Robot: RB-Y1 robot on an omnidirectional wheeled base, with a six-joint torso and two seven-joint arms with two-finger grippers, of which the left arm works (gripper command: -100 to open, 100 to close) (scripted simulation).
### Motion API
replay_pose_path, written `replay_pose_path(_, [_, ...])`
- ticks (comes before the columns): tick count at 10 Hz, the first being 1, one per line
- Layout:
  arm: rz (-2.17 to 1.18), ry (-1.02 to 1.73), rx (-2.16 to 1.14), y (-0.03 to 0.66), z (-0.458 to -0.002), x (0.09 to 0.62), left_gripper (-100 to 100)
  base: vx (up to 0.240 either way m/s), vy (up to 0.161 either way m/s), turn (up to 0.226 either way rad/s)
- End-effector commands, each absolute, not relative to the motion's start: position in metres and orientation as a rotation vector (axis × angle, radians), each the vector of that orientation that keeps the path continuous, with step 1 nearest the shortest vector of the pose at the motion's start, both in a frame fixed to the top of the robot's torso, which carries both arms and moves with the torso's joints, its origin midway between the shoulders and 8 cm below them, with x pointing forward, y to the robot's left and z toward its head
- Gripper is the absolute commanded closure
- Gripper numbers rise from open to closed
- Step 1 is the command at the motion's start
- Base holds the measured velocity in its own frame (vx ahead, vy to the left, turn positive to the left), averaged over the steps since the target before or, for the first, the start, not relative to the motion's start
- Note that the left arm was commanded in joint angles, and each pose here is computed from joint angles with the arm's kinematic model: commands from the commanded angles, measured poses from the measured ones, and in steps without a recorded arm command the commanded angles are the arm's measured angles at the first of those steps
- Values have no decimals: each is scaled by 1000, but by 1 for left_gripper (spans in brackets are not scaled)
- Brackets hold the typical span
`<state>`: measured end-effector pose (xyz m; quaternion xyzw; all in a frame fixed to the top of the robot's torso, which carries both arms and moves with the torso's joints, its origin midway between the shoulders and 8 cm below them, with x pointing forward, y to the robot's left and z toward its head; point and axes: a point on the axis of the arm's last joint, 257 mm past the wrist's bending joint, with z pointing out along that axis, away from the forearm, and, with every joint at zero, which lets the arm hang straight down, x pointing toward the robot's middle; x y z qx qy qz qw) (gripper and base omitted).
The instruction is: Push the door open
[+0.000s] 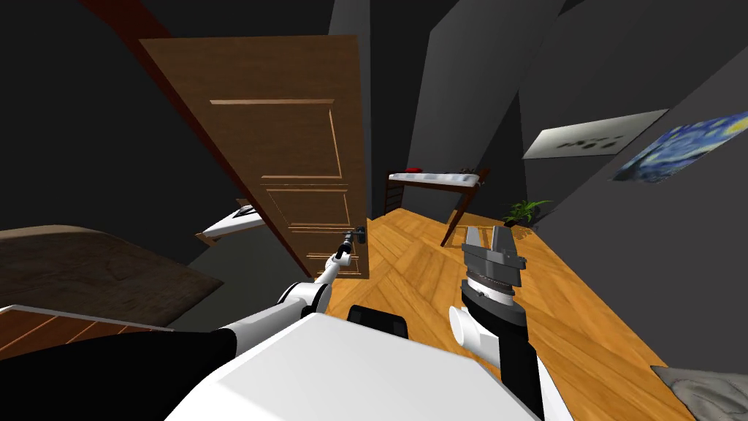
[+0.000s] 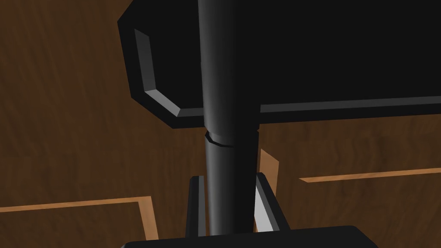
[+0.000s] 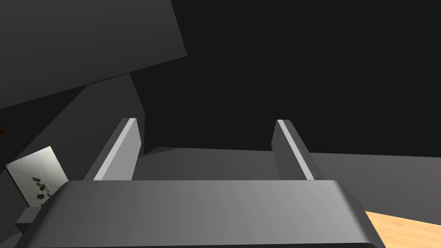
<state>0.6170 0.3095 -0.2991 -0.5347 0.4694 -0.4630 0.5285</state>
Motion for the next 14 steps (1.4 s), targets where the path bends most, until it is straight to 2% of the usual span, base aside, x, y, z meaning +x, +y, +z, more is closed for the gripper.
replay_pose_path(1, [-1091, 1100, -1276, 325, -294, 617, 100, 182, -119, 99])
replay_pose_path(8, [-1057, 1060, -1298, 352, -293, 612, 100, 158, -112, 98])
replay_pose_path(14, [-1017, 1026, -1319, 382, -294, 604, 100, 131, -73, 65])
